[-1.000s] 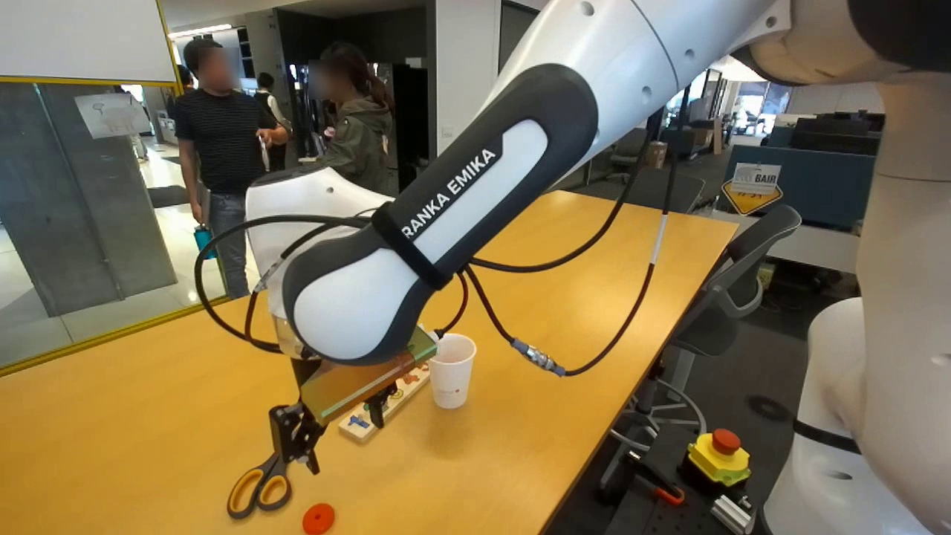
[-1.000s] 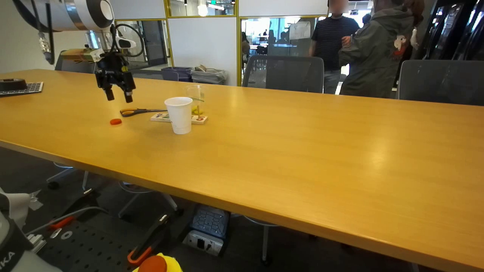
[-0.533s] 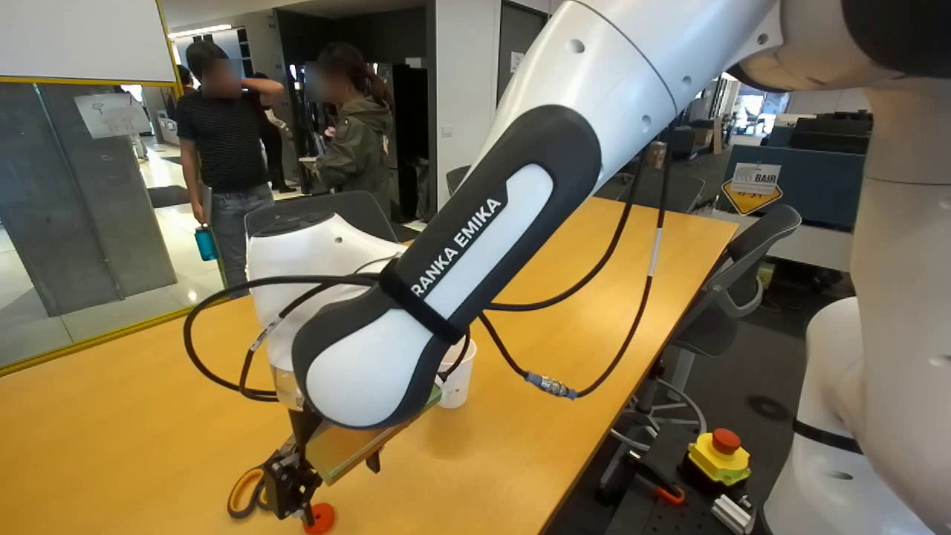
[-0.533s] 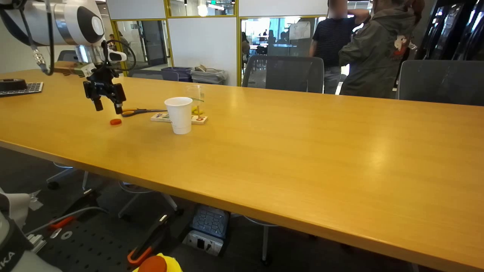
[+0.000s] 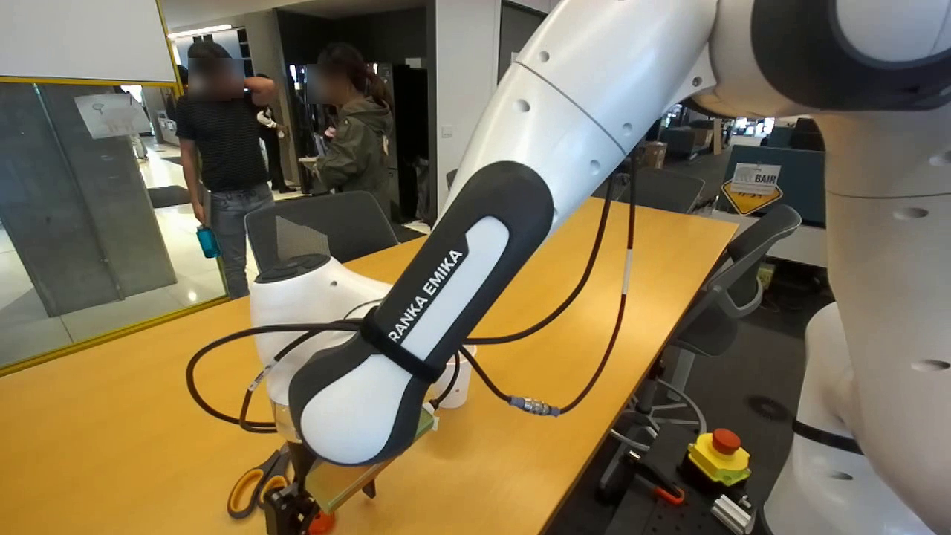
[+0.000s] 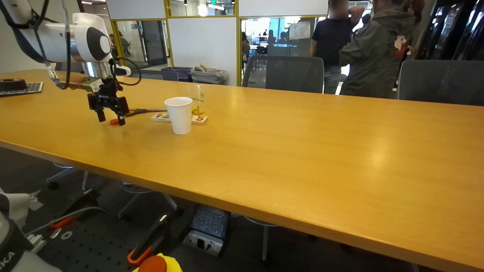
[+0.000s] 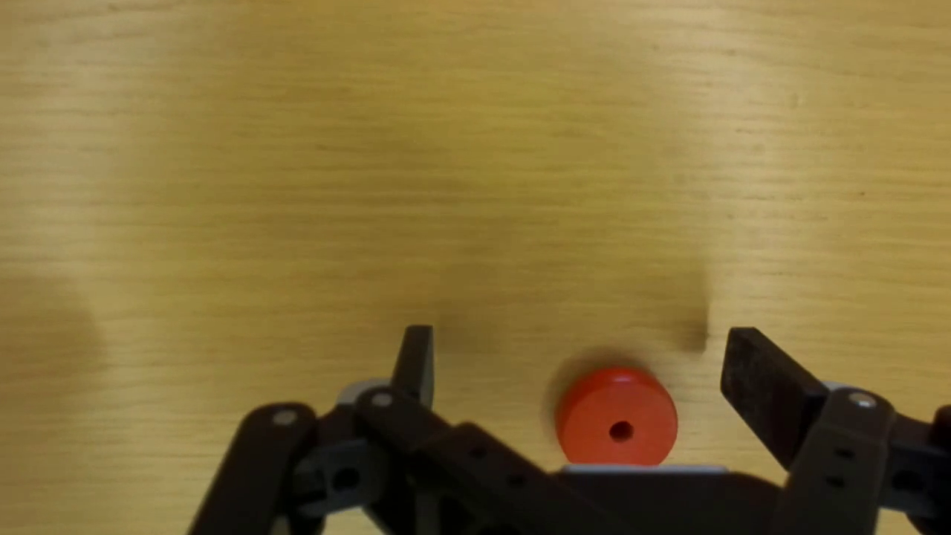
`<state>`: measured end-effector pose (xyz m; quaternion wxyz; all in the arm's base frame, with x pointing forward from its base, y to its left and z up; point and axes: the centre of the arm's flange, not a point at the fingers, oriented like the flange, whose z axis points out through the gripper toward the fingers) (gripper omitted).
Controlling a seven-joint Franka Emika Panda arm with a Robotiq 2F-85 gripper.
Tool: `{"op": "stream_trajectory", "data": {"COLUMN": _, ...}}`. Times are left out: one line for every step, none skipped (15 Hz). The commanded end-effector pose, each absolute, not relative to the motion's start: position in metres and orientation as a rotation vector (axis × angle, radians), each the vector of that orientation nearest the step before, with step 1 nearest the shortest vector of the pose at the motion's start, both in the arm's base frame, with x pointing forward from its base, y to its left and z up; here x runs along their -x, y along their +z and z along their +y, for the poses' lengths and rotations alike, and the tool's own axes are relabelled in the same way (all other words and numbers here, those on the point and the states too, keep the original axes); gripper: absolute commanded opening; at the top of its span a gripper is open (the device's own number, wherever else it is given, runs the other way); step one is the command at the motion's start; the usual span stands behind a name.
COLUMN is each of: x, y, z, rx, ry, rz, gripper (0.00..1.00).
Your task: Pick up the orange and yellow objects from the table and put them in the two cups
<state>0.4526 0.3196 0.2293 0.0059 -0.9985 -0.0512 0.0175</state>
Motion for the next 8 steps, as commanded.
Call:
{"op": "stream_trajectory", "data": {"x": -0.467, "y": 0.227, "z": 0.332, "rx": 3.106, "ry": -0.003, "rz": -0.191, "gripper": 1.00}}
{"op": "stream_trajectory", "data": {"x": -0.467, "y": 0.230, "z": 0.332, "rx": 3.102, "ry": -0.014, "rz": -0.191, "gripper": 1.00}}
{"op": "stream_trajectory", "data": {"x": -0.466, "y": 0.231, "z": 0.332, "rx": 3.101, "ry": -0.026, "rz": -0.191, "gripper": 1.00}}
{"op": "stream_trajectory", "data": {"x": -0.464, "y": 0.234, "z": 0.332, "rx": 3.098, "ry": -0.037, "rz": -0.194, "gripper": 1.00}}
{"op": "stream_trajectory", "data": {"x": -0.462, "y": 0.237, "z": 0.331, "rx": 3.094, "ry": -0.049, "rz": -0.197, "gripper": 1.00}}
{"op": "stream_trajectory", "data": {"x": -0.459, "y": 0.239, "z": 0.331, "rx": 3.086, "ry": -0.064, "rz": -0.201, "gripper": 1.00}}
{"op": "stream_trajectory", "data": {"x": -0.457, "y": 0.241, "z": 0.331, "rx": 3.082, "ry": -0.076, "rz": -0.208, "gripper": 1.00}}
{"op": "stream_trajectory", "data": {"x": -0.456, "y": 0.243, "z": 0.331, "rx": 3.079, "ry": -0.091, "rz": -0.213, "gripper": 1.00}}
